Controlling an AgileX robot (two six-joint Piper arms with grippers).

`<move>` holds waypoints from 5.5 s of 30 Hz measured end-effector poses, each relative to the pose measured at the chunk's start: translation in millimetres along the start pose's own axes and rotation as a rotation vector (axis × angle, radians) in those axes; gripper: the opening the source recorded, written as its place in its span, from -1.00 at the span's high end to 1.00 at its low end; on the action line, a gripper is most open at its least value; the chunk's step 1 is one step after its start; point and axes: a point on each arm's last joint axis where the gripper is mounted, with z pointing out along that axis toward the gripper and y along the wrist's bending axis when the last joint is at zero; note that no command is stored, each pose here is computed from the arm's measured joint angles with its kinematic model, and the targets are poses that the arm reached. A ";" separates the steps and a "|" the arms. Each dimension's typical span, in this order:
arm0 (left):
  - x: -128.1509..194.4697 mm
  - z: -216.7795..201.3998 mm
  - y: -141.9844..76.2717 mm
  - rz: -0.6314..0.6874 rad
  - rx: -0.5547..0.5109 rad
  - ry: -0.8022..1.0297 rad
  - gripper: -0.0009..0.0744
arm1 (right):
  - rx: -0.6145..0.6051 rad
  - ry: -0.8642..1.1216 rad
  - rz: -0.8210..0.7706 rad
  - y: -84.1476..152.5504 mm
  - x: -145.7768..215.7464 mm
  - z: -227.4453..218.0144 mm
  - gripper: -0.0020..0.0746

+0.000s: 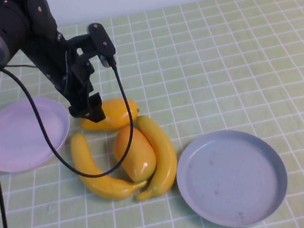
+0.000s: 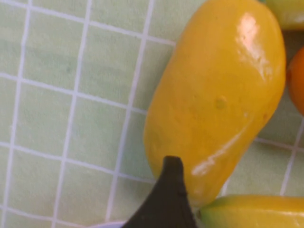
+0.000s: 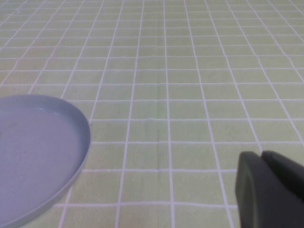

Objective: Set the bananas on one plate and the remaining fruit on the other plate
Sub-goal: Put one type of fruit in the left plate

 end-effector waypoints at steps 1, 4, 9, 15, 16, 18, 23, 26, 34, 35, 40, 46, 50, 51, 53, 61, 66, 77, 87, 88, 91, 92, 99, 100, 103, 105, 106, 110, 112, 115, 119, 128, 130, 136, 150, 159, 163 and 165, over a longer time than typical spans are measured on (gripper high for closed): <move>-1.8 -0.2 0.5 0.027 -0.005 -0.019 -0.62 | 0.000 0.000 0.000 0.0 0.0 0.0 0.99; -6.9 -0.4 1.3 0.132 -0.019 -0.074 -0.73 | 0.000 0.000 0.000 0.0 0.0 0.0 0.99; -11.8 -1.3 1.9 0.232 -0.035 -0.125 -0.77 | 0.000 0.000 0.000 0.0 0.0 0.0 0.99; -9.0 10.9 4.8 0.250 -0.026 -0.101 -0.77 | 0.000 0.000 0.000 0.0 0.0 0.0 0.99; -8.6 13.9 5.3 0.250 -0.024 -0.097 -0.77 | 0.000 0.000 0.000 0.0 0.0 0.0 0.99; -7.8 23.9 7.5 0.251 -0.021 -0.092 -0.77 | 0.000 0.000 0.000 0.0 0.0 0.0 0.99; -4.5 41.5 13.4 0.267 -0.031 -0.083 -0.77 | 0.000 0.000 0.000 0.0 0.0 0.0 0.99; -1.5 50.2 14.8 0.262 -0.017 -0.076 -0.77 | 0.000 0.000 0.000 0.0 0.0 0.0 0.99; 8.6 76.6 18.6 0.234 0.028 -0.058 -0.77 | 0.000 0.000 0.000 0.0 0.0 0.0 0.99; 9.6 78.9 19.1 0.230 0.030 -0.058 -0.75 | 0.000 0.000 0.000 0.0 0.0 0.0 0.99; 9.0 80.9 19.1 0.221 0.033 -0.070 -0.36 | 0.000 0.000 0.000 0.0 0.0 0.0 0.99; 6.2 65.5 16.7 0.177 0.038 -0.085 -0.38 | 0.000 0.000 0.000 0.0 0.0 0.0 0.99; 1.1 27.0 13.8 -0.002 0.001 -0.115 -0.38 | 0.000 0.000 0.000 0.0 0.0 0.0 0.99; 0.2 16.6 13.1 -0.041 -0.015 -0.121 -0.38 | 0.000 0.000 0.000 0.0 0.0 0.0 0.99; 0.0 -13.4 10.6 -0.142 -0.070 -0.125 -0.38 | 0.000 0.000 0.000 0.0 0.0 0.0 0.99; 34.9 -90.3 4.6 -0.690 -0.243 -0.035 -0.38 | 0.000 0.000 0.000 0.0 0.0 0.0 0.99; 92.9 -89.8 5.2 -0.912 -0.235 0.040 -0.38 | 0.000 0.000 0.000 0.0 0.0 0.0 0.99; 145.7 -29.5 3.8 -1.018 -0.241 0.068 -0.38 | -0.001 0.000 0.002 0.1 0.0 0.0 0.99; 157.4 17.4 11.9 -1.003 -0.205 0.161 -0.38 | -0.001 0.000 0.004 0.1 0.0 0.0 0.99; 157.6 18.1 12.4 -1.002 -0.208 0.159 -0.38 | -0.001 0.000 0.004 0.1 0.0 0.0 0.99; 158.5 20.8 13.8 -0.994 -0.217 0.162 -0.38 | -0.001 0.000 0.004 0.1 0.0 0.0 0.99; 159.0 21.3 14.2 -0.991 -0.221 0.164 -0.38 | -0.001 0.000 0.004 0.1 0.0 0.0 0.99; 160.1 17.3 16.0 -1.039 -0.258 0.154 -0.60 | -0.001 0.000 0.004 0.1 0.0 0.0 0.99; 159.7 14.3 16.0 -1.042 -0.266 0.151 -0.62 | -0.001 0.000 0.004 0.1 0.0 0.0 0.99; 158.3 2.6 15.8 -1.043 -0.295 0.138 -0.65 | -0.001 0.000 0.004 0.1 0.0 0.0 0.99; 157.0 -5.5 16.2 -1.048 -0.305 0.135 -0.66 | -0.001 0.000 0.004 0.1 0.0 0.0 0.99; 156.0 -11.1 16.6 -1.054 -0.312 0.132 -0.66 | -0.001 0.000 0.004 0.1 0.0 0.0 0.99; 149.4 -40.8 17.3 -1.132 -0.340 0.108 -0.57 | -0.001 0.000 0.004 0.1 0.0 0.0 0.99; 143.0 -62.4 16.2 -1.159 -0.361 0.085 -0.39 | -0.001 0.000 0.004 0.1 0.0 0.0 0.99; 130.6 -91.9 8.4 -1.157 -0.385 0.052 0.08 | -0.001 0.000 0.004 0.1 0.0 0.0 0.99; 110.0 -121.1 -10.3 -1.112 -0.399 0.008 0.76 | -0.001 0.000 0.004 0.1 0.0 0.0 0.99; 34.9 -123.9 -66.1 -0.941 -0.293 -0.051 0.97 | -0.001 0.000 0.004 0.1 0.0 0.0 0.99; 15.5 -113.1 -80.8 -0.898 -0.261 -0.058 0.97 | -0.001 0.000 0.004 0.1 0.0 0.0 0.99; -33.5 -97.0 -120.3 -0.855 -0.197 -0.135 0.97 | -0.001 0.000 0.004 0.1 0.0 0.0 0.99; -52.6 -51.2 -156.5 -0.937 -0.098 -0.023 -0.59 | -0.001 0.000 0.004 0.1 0.0 0.0 0.99; -48.1 -9.0 -137.1 -1.247 -0.137 -0.065 -0.80 | -0.002 0.000 0.005 0.2 0.0 0.0 0.99; -45.5 6.5 -129.8 -1.313 -0.139 -0.051 -0.80 | -0.002 0.000 0.007 0.2 0.0 0.0 0.99; -41.1 12.6 -125.2 -1.334 -0.144 -0.029 -0.80 | -0.002 0.000 0.007 0.2 0.0 0.0 0.99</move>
